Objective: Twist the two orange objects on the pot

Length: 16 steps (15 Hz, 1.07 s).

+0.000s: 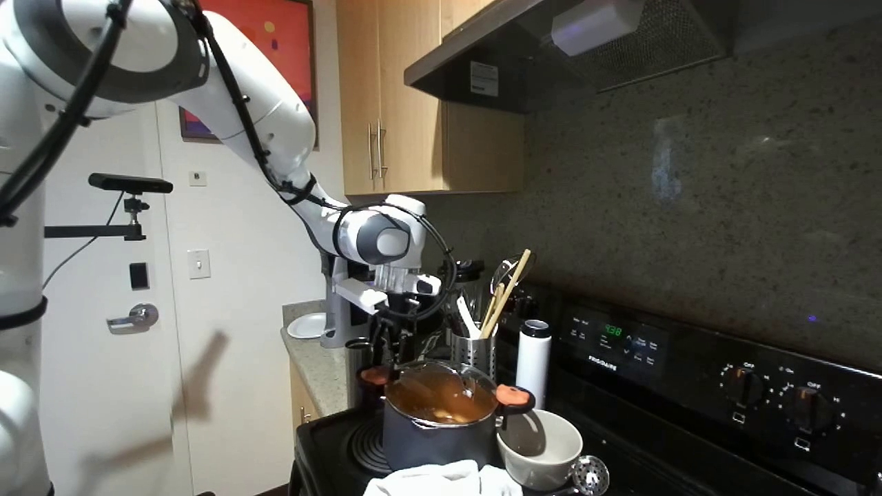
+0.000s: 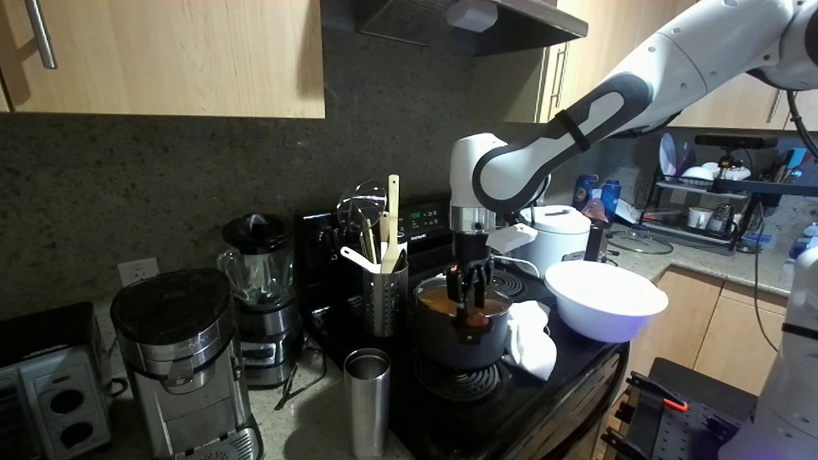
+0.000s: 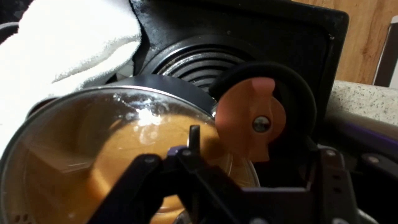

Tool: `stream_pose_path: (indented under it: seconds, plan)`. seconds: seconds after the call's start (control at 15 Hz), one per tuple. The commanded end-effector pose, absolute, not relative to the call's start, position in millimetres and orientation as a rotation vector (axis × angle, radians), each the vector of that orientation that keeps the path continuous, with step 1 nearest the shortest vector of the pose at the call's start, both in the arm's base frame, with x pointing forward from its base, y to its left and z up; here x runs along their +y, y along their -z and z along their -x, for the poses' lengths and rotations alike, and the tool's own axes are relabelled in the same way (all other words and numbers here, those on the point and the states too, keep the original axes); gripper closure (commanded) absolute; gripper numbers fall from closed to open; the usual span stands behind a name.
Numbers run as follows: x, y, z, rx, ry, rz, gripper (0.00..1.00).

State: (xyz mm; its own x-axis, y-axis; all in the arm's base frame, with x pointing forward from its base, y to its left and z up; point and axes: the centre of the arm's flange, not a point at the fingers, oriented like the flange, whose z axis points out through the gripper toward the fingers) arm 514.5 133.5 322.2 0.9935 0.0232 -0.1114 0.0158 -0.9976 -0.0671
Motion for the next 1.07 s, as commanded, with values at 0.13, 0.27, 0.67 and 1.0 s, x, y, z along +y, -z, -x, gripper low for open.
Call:
stream_pose_path:
  seconds: [0.13,0.27,0.67,1.0]
  plan:
    - [134,-358,-507,0.333,-0.095,3.04,0.0]
    - [134,-376,-504,0.463,-0.071,3.016,0.0]
    - [130,-423,-494,0.748,0.059,2.948,0.0]
    - [133,-428,-491,0.914,0.096,2.935,0.0]
